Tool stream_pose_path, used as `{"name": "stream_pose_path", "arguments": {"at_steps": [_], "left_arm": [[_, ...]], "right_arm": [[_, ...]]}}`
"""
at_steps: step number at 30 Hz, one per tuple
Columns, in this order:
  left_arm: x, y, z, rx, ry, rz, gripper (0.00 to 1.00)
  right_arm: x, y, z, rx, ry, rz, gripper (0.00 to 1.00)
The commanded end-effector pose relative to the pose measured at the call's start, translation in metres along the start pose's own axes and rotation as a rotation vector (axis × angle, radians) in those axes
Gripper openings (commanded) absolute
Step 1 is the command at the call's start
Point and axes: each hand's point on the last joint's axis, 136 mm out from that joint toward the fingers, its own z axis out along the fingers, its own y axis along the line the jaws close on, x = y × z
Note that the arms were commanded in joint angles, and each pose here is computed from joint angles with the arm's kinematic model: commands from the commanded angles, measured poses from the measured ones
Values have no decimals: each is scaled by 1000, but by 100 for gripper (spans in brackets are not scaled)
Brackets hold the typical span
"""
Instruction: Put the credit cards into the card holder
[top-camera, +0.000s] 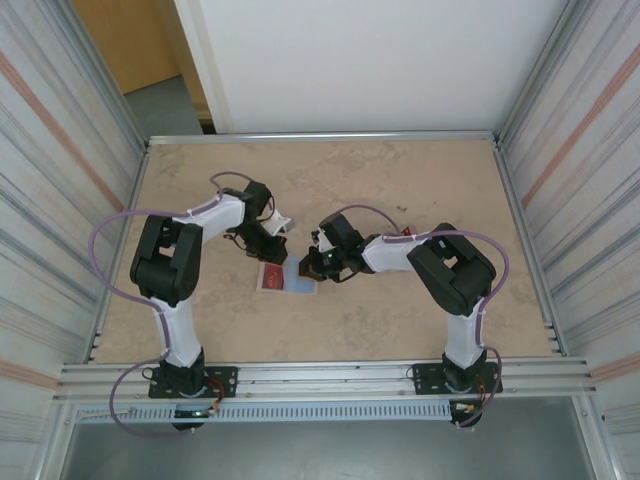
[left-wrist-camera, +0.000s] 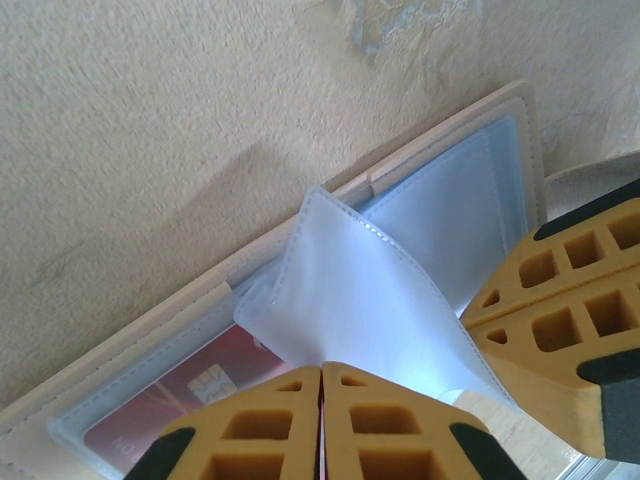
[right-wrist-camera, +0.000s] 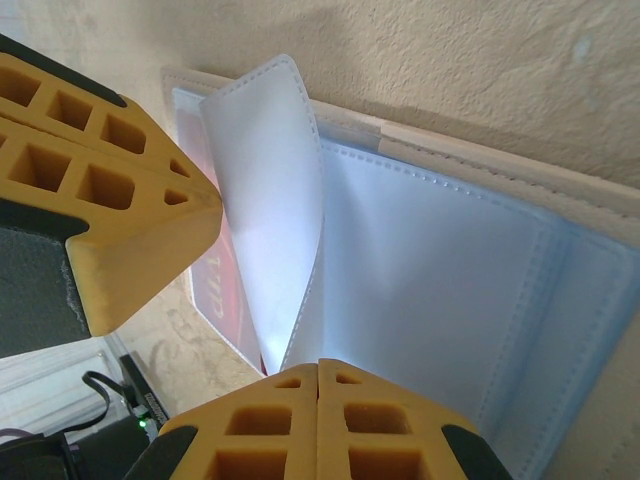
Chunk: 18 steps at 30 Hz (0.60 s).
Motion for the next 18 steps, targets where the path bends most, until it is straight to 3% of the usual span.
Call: {"name": "stream_pose_path", "arguments": {"at_steps": [1, 10, 18], "left_arm": [[6, 6, 4, 0, 28, -4, 9], [4, 9, -5, 12, -5, -26, 9], [-2, 12, -31, 34, -82, -59, 16]], "right_arm": [[1, -10, 4, 20, 4, 6, 2], [0, 8, 14, -29, 26, -23, 2], [1, 28, 21, -85, 50, -45, 2]]}}
